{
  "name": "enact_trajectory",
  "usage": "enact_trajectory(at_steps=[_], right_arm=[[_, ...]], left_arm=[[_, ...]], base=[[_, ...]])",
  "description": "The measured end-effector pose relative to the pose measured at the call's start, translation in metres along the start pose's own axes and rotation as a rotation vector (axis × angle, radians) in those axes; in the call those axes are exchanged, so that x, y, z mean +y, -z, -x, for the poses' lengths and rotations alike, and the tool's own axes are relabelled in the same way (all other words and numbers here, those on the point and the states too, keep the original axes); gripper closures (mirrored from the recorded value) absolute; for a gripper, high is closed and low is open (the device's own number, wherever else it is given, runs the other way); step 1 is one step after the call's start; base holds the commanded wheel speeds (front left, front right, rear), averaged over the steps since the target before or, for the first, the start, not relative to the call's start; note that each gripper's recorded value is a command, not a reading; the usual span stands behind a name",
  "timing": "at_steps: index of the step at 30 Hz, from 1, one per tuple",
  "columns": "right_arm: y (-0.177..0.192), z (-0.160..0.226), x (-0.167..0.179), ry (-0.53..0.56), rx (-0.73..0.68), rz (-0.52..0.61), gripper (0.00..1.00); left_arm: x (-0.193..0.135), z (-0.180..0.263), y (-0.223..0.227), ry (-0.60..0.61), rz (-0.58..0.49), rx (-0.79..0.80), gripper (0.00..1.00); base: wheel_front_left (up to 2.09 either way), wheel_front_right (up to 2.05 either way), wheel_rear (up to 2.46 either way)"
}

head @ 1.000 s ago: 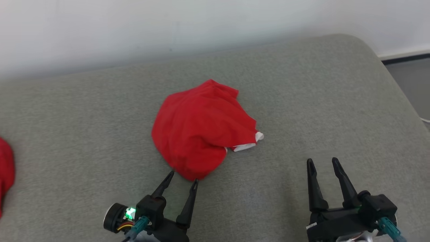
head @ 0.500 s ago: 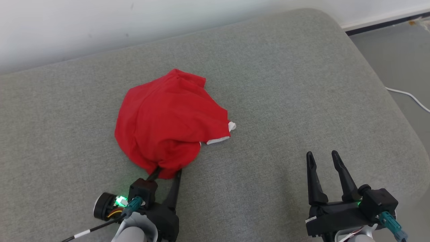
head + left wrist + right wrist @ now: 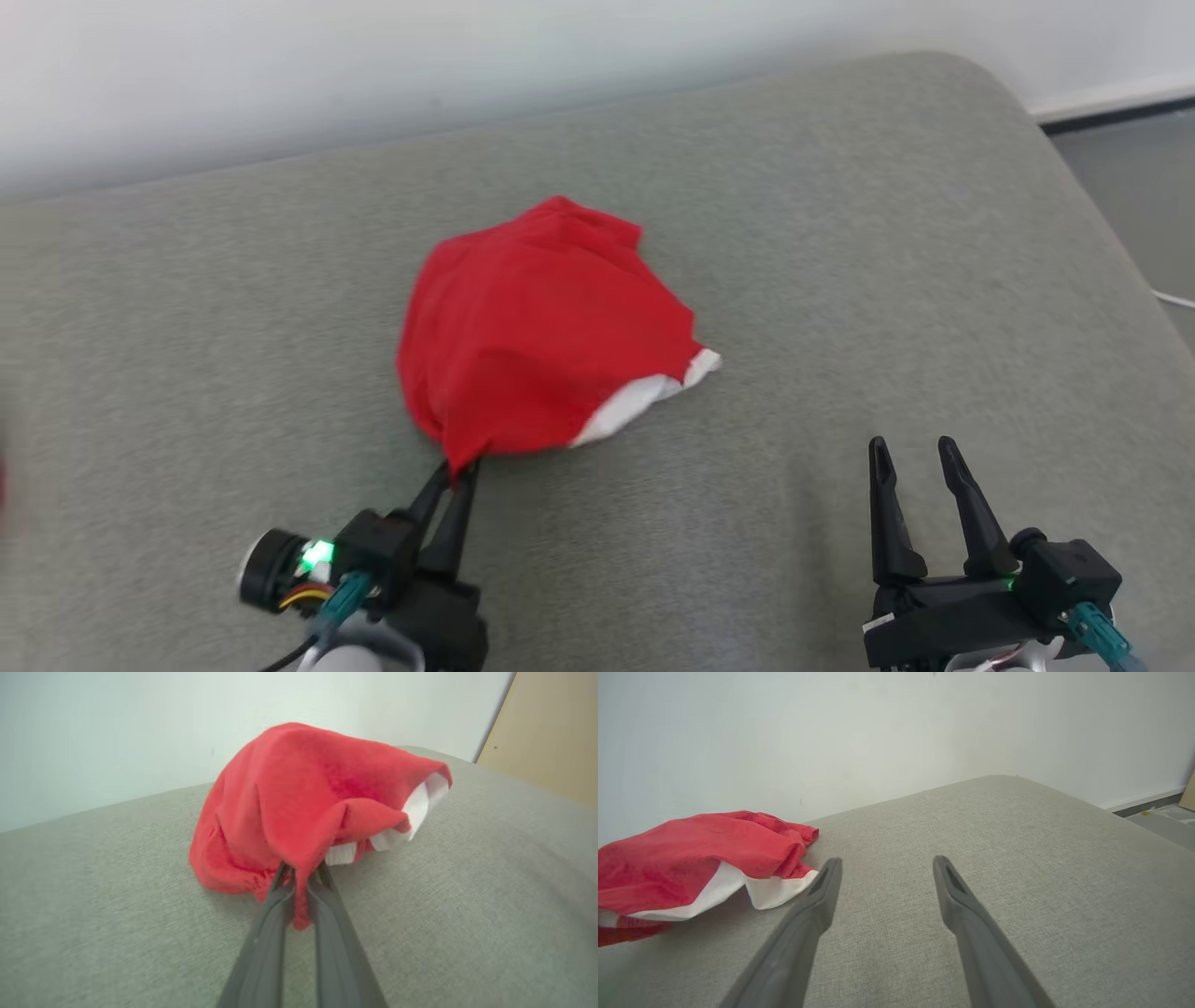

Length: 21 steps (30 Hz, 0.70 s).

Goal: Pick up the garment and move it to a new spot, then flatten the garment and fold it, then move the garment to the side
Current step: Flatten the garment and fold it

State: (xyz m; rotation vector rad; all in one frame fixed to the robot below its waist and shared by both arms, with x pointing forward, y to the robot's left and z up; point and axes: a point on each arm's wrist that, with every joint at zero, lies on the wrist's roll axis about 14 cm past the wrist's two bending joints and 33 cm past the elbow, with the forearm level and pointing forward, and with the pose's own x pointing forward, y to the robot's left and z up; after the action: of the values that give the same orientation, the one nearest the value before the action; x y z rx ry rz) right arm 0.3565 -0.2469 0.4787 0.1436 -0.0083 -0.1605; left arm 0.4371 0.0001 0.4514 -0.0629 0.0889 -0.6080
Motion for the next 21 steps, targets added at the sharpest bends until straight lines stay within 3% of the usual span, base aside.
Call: enact_trajectory(at_steps=[7,13,18,19,20,21], right_arm=[[0.002,-0.016,0.037,-0.107,-0.003,-0.04,0.0],[0.006,-0.025,0.062,-0.176,0.004,-0.056,0.0],[0.007,-0.026,0.069,-0.195,0.006,-0.06,0.0],[0.007,-0.025,0.069,-0.195,0.006,-0.06,0.0],[0.007,-0.025,0.069,-0.195,0.005,-0.06,0.0],[0.007,-0.025,0.068,-0.194,0.005,-0.059,0.0]], left_arm=[[0.045,0.061,0.003,-0.142,-0.057,0.035,1.0],[0.061,0.112,0.03,-0.253,-0.009,0.131,1.0],[0.06,0.126,0.039,-0.286,0.021,0.155,1.0],[0.061,0.126,0.036,-0.298,0.021,0.137,0.38],[0.061,0.126,0.032,-0.307,0.028,0.119,0.0],[0.062,0.126,0.028,-0.313,0.03,0.103,0.0]], base=[[0.0,0.0,0.0],[0.0,0.0,0.0],[0.0,0.0,0.0],[0.0,0.0,0.0],[0.0,0.0,0.0],[0.0,0.0,0.0]])
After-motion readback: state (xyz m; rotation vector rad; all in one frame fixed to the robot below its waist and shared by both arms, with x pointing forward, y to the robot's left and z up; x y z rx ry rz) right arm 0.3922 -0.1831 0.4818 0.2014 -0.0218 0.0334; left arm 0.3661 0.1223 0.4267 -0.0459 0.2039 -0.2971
